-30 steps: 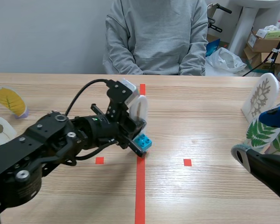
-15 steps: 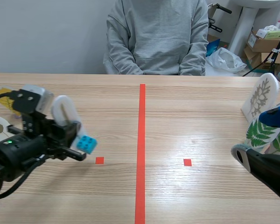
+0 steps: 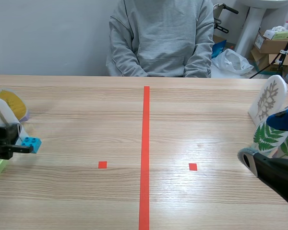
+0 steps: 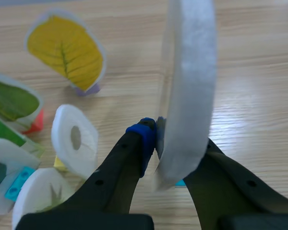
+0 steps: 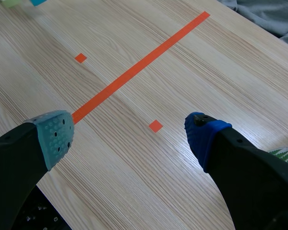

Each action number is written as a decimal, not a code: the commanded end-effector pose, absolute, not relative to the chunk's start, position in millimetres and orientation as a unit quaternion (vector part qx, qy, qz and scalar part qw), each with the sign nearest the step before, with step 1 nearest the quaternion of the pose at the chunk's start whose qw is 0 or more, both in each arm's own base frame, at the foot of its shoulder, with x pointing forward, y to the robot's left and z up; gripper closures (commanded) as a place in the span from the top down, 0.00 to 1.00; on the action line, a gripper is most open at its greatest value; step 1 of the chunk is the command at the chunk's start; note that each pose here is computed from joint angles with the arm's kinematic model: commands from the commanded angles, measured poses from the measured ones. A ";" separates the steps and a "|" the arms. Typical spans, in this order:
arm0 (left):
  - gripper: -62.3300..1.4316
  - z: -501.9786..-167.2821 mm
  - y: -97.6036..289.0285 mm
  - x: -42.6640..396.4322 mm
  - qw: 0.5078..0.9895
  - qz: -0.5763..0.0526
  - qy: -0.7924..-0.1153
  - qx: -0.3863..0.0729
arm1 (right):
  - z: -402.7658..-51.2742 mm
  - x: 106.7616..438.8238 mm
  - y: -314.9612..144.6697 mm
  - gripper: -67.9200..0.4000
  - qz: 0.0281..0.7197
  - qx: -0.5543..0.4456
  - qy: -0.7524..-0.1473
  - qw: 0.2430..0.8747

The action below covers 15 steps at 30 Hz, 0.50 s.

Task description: Do the leaf sorting experiment

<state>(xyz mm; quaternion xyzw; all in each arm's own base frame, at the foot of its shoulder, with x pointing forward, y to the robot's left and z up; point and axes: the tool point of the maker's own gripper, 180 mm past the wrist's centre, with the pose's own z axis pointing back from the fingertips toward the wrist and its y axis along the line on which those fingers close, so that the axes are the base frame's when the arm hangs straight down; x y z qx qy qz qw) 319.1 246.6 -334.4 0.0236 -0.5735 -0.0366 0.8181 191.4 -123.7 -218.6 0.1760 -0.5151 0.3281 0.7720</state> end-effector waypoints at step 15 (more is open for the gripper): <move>0.11 -349.9 290.0 341.8 0.820 0.004 -0.568 0.069 | -218.7 191.3 -122.1 0.70 0.331 0.181 -0.513 0.771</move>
